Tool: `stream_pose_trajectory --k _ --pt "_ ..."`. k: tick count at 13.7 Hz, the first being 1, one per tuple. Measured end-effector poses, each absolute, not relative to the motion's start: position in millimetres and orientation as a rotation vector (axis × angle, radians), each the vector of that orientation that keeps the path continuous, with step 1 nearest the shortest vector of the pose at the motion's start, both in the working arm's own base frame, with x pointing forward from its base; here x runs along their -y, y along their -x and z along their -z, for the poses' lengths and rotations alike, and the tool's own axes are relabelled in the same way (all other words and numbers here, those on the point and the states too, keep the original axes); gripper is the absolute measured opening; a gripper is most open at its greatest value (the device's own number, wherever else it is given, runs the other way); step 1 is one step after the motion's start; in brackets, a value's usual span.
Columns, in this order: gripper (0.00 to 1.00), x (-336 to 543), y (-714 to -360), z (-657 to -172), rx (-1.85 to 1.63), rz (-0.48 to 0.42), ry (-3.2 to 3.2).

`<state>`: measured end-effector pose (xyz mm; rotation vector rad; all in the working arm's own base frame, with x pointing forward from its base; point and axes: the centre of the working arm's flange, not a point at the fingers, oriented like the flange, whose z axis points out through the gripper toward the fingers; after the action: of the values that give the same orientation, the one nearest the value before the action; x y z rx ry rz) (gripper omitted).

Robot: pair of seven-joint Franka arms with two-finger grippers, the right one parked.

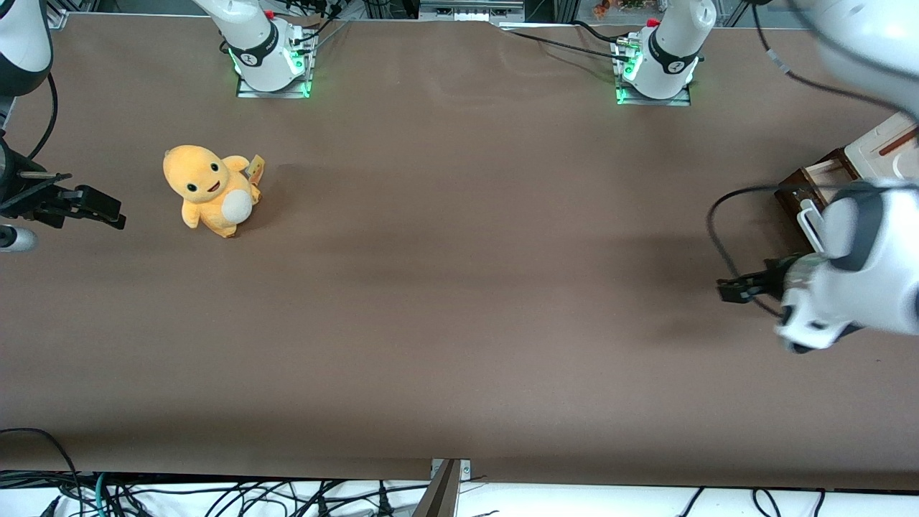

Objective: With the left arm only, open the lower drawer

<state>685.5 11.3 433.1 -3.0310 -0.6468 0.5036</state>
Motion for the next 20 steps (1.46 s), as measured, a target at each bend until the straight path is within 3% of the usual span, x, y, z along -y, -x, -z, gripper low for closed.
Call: stream_pose_trajectory --k 8,12,17,20 --pt "1.0 -20.5 -650.5 -533.7 0.083 -0.268 3.2" --pt "1.0 -18.7 -619.4 -569.7 0.015 -0.122 3.209" --pt "1.0 -3.3 -578.2 -609.7 -0.044 -0.048 3.207" --pt "1.0 1.7 -559.5 -603.9 -0.06 -0.087 3.203"
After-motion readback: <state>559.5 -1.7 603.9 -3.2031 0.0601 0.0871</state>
